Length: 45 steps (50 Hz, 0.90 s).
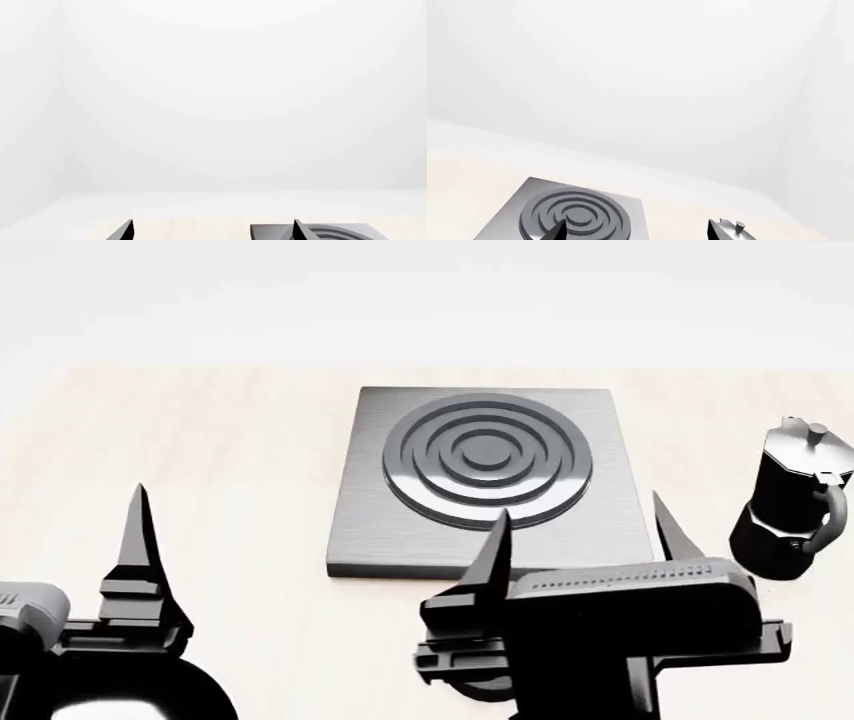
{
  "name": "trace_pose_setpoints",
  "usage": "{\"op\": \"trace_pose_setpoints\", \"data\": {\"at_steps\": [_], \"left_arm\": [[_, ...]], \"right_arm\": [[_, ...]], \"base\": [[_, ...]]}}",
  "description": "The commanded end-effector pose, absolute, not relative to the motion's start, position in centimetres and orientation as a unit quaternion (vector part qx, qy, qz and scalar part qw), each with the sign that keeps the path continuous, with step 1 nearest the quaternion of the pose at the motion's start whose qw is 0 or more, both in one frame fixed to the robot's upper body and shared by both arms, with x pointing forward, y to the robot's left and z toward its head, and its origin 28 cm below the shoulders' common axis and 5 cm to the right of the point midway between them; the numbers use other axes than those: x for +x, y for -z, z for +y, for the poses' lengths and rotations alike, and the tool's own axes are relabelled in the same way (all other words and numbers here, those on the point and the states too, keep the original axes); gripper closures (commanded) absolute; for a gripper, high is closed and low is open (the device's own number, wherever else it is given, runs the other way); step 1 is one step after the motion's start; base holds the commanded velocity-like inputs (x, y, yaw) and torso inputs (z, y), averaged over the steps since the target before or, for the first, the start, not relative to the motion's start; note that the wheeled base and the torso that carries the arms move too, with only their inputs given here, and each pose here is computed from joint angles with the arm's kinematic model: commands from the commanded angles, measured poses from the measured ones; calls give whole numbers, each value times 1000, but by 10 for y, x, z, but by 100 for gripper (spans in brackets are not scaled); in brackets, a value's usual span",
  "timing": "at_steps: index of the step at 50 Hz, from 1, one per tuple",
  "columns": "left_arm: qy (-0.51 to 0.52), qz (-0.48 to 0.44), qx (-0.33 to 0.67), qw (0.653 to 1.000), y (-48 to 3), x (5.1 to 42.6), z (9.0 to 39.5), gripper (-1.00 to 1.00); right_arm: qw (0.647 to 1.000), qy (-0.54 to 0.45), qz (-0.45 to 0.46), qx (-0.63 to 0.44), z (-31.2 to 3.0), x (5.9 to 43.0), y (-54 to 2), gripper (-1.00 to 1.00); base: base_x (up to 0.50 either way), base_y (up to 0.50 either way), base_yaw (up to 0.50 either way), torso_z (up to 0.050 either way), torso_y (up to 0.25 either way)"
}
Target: Turn on the stove.
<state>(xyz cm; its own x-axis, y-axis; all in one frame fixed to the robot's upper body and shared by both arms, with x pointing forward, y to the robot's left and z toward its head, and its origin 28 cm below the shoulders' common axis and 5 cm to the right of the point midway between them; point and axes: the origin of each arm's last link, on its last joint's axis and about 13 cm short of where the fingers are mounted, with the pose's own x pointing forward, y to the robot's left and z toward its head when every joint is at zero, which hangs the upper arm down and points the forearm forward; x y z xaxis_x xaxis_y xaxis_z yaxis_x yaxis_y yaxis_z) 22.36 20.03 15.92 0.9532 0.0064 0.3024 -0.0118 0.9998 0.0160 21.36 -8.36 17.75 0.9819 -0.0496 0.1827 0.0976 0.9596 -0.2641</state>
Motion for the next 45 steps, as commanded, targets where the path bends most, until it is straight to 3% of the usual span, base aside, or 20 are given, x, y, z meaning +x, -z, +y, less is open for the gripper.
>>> {"op": "trace_pose_setpoints", "data": {"at_steps": [1, 45], "left_arm": [[-4, -154, 8, 988, -159, 224, 200, -100], [-1, -157, 8, 988, -162, 221, 199, -100]], "right_arm": [[984, 32, -101, -142, -81, 209, -183, -100], [978, 24, -148, -145, -76, 195, -200, -100]], "base": [[0, 0, 0, 0, 0], [0, 0, 0, 0, 0]]}}
